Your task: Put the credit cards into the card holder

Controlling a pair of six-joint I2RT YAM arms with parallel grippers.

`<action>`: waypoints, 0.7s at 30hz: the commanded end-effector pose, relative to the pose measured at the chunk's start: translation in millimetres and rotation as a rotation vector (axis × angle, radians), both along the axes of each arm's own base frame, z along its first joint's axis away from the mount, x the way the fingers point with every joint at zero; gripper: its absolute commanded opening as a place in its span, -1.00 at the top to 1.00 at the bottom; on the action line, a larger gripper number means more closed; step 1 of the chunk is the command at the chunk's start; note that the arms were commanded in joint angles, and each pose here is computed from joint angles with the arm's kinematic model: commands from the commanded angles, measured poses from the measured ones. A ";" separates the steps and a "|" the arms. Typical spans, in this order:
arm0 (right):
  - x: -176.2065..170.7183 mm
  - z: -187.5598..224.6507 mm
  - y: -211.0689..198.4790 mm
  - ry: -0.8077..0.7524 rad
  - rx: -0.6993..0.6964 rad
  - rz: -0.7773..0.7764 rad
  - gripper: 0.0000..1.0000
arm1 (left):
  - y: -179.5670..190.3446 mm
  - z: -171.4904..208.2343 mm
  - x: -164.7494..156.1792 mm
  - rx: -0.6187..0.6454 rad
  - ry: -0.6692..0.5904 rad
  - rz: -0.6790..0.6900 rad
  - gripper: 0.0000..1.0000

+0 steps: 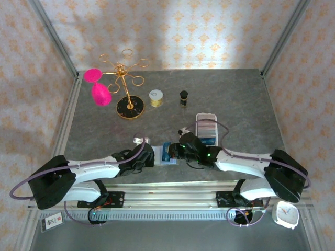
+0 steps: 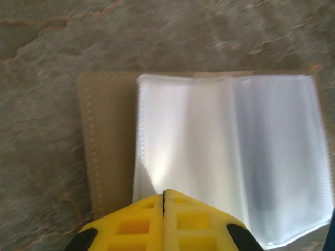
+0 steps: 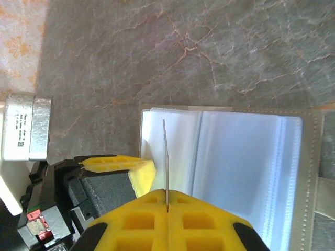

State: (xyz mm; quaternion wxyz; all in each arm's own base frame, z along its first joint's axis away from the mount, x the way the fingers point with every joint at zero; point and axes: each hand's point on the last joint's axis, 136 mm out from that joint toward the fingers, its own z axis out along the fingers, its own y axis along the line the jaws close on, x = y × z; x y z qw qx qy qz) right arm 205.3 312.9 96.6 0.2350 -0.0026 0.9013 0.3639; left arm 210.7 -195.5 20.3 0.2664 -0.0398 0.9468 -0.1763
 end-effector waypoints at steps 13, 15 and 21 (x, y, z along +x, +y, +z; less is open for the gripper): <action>18.1 -11.0 13.6 -0.006 0.023 -0.100 1.00 | 31.1 -18.4 -12.9 0.078 0.030 0.062 1.00; 19.2 -14.3 13.0 -0.012 0.007 -0.099 1.00 | 30.9 -16.9 -12.9 0.071 0.026 0.063 1.00; 16.7 -16.5 18.5 0.001 0.028 -0.079 1.00 | 32.1 -15.4 -13.3 0.066 0.020 0.064 1.00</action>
